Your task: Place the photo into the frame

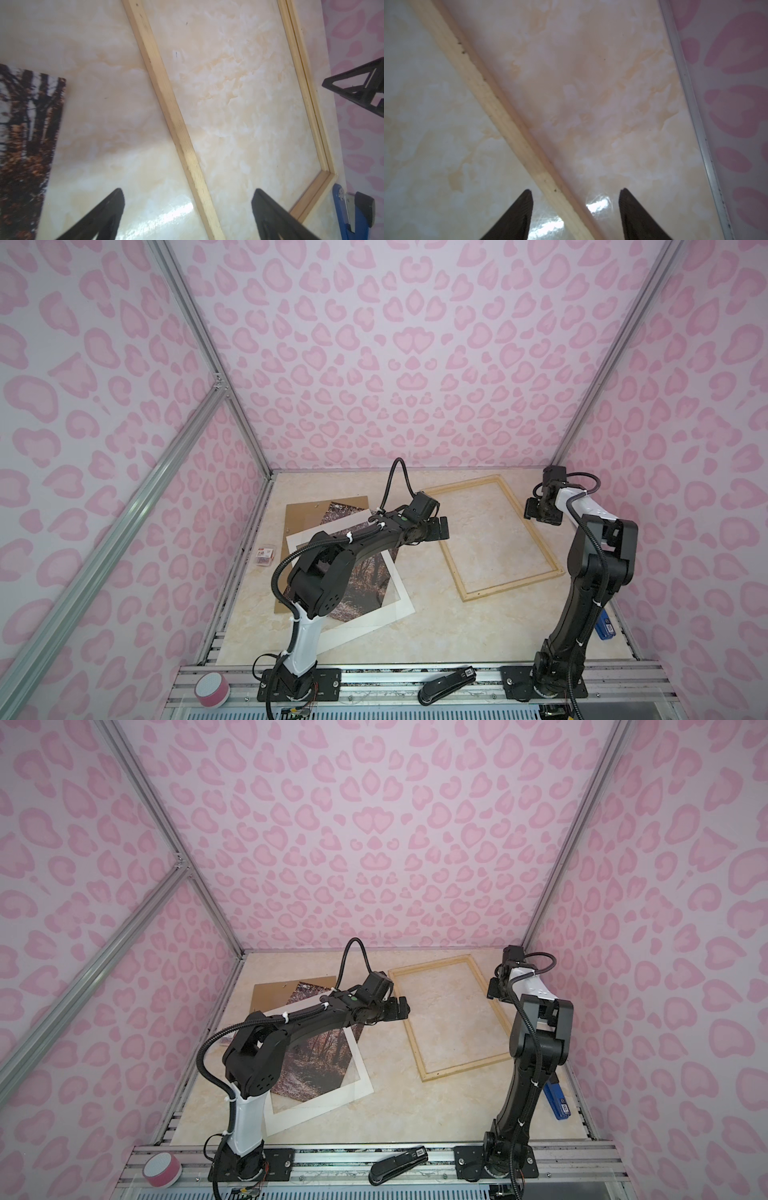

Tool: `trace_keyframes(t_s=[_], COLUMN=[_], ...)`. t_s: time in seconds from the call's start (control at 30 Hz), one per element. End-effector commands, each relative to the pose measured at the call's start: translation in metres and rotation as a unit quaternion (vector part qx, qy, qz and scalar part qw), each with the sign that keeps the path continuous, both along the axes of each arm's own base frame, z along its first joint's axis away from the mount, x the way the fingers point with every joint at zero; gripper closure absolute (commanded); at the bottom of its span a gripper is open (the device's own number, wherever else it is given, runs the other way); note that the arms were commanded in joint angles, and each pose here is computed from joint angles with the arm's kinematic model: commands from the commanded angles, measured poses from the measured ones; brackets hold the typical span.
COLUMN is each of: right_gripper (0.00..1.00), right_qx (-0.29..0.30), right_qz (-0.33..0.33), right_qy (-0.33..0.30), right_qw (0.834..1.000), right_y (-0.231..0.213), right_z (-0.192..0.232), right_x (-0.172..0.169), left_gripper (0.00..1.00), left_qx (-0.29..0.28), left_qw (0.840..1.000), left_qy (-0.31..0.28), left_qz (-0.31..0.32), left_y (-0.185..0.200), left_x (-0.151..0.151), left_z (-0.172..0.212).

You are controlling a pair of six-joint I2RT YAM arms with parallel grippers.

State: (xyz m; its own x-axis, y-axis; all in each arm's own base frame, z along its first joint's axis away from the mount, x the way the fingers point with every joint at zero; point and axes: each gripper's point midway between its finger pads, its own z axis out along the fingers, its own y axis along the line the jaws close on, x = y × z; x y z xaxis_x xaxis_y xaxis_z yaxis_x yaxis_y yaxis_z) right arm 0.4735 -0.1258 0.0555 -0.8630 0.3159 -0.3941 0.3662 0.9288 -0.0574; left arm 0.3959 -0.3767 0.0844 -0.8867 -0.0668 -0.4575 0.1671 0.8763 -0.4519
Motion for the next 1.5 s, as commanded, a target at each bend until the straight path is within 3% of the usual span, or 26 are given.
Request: trace_keyframes(t_s=[0.0,0.33,0.5,0.93,1.47], right_gripper=[0.34,0.38,0.45,0.52,0.72], right_qx=[0.045,0.130,0.152,0.159,0.162], right_qz=[0.014,0.005,0.004,-0.004,0.012], right_qy=[0.012,0.004,0.007,0.002,0.018], right_qw=[0.999,0.991,0.988,0.987,0.987], right_y=[0.006,0.012,0.021,0.032,0.059], right_z=[-0.014,-0.034,-0.039,-0.032,-0.031], right_x=[-0.004,-0.019,-0.032,-0.060,-0.095], left_gripper=[0.00,0.09,0.13,0.20,0.37], left_qx=[-0.018,-0.024,-0.020,0.001,0.039], left_qw=[0.999,0.999,0.998,0.998,0.997], left_qy=[0.015,0.024,0.024,0.019,0.024], left_qz=[-0.022,-0.041,-0.046,-0.055,-0.061], left_y=[-0.017,-0.029,-0.030,-0.024,-0.008], left_x=[-0.004,-0.004,-0.004,-0.005,-0.015], left_z=[-0.008,-0.027,-0.031,-0.039,-0.050])
